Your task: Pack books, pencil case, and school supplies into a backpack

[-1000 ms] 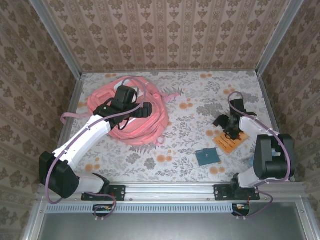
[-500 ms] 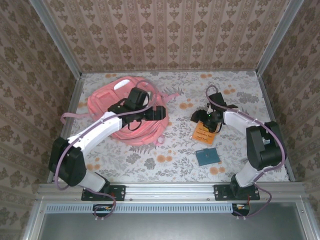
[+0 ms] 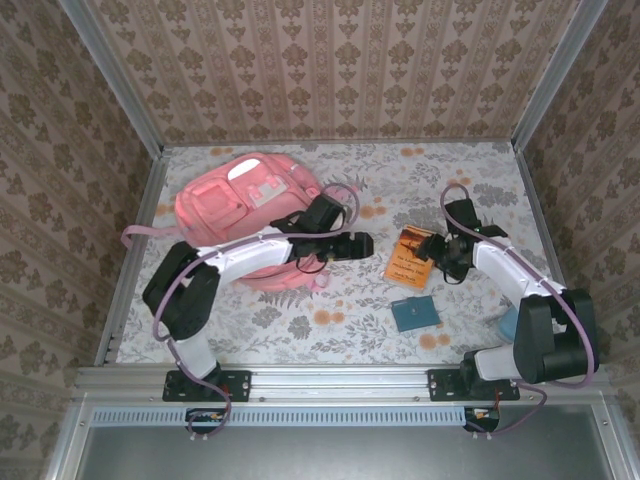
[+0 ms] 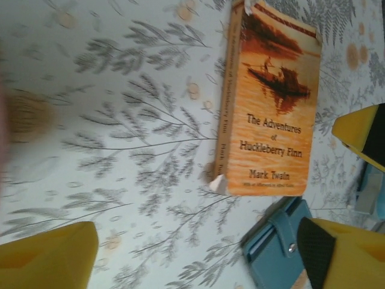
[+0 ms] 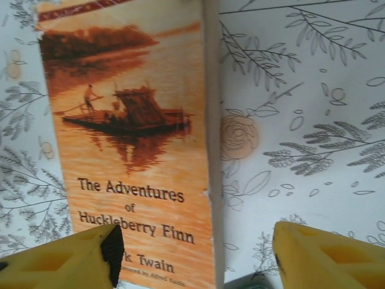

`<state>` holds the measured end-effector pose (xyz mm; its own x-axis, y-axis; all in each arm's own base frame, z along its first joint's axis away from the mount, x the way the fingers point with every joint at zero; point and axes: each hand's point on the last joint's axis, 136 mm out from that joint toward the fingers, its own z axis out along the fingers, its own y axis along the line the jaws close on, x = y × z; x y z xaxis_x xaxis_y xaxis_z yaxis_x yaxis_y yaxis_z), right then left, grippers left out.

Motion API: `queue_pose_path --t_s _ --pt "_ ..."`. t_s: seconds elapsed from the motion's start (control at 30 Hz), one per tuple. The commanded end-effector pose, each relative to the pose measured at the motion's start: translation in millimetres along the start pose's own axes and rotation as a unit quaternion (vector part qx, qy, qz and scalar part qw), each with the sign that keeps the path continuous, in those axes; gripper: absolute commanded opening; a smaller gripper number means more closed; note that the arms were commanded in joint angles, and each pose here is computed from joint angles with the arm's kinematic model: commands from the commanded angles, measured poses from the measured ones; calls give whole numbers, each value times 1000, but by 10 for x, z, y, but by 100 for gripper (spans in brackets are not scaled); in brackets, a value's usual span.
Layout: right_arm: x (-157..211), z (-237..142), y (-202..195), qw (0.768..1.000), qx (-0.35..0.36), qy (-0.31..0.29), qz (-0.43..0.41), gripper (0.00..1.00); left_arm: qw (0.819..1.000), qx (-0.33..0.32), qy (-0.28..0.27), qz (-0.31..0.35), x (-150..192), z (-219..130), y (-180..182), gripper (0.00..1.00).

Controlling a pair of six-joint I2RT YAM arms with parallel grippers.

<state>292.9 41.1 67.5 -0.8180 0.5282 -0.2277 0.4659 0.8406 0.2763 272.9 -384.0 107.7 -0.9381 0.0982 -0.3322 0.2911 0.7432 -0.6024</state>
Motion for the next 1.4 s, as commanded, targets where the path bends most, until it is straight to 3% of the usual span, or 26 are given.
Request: queue_pose_path --t_s 0.0,0.33,0.47,0.6,0.83,1.37 --pt "125 107 -60 999 13 43 -17 63 999 33 -11 -2 -134 109 -330 83" --pt "192 365 -11 996 4 83 -34 45 999 -14 47 4 -49 659 -347 70" --pt "171 391 -65 996 15 74 -45 44 997 -50 62 5 -25 829 -228 67" --pt "184 411 -38 996 8 77 -47 44 995 -70 64 1 -65 916 -163 64" --pt "237 398 80 994 -24 92 -45 39 993 -90 76 -16 -22 1043 -54 51" --pt "140 53 476 991 -93 86 -45 23 990 -68 119 -19 218 1219 -22 30"
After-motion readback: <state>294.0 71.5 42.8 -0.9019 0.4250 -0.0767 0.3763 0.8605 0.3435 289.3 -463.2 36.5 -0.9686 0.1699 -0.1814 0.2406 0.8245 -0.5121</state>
